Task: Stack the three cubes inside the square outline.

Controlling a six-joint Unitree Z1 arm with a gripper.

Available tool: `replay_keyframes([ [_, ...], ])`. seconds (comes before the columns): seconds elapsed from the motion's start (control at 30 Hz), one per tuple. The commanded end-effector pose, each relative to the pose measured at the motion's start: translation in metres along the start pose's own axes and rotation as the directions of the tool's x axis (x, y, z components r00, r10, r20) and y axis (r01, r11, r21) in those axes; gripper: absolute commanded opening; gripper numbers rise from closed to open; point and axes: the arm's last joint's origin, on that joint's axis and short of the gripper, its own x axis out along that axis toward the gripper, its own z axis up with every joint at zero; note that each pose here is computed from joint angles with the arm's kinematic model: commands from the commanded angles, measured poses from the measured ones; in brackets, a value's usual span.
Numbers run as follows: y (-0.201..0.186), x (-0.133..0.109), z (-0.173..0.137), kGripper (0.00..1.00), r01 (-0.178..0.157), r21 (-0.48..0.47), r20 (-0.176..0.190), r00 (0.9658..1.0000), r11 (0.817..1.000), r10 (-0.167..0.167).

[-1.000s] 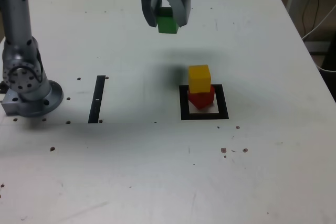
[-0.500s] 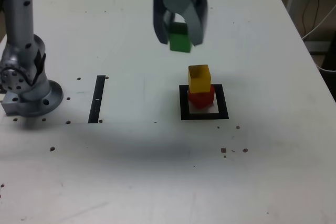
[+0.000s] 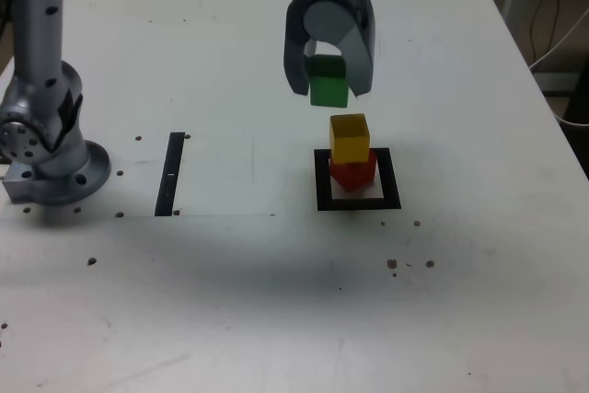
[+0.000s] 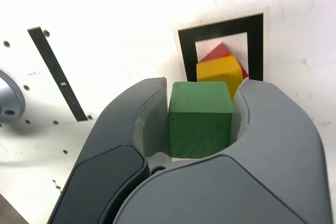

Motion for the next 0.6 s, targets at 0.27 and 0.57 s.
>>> replay_keyframes([
  [0.27, -0.007, 0.009, 0.013, 0.16, 0.029, -0.016, 0.013, 0.9995, 0.999, -0.029],
  [0.57, -0.007, 0.012, 0.015, 0.19, 0.033, -0.016, 0.018, 0.9993, 0.999, -0.033],
])
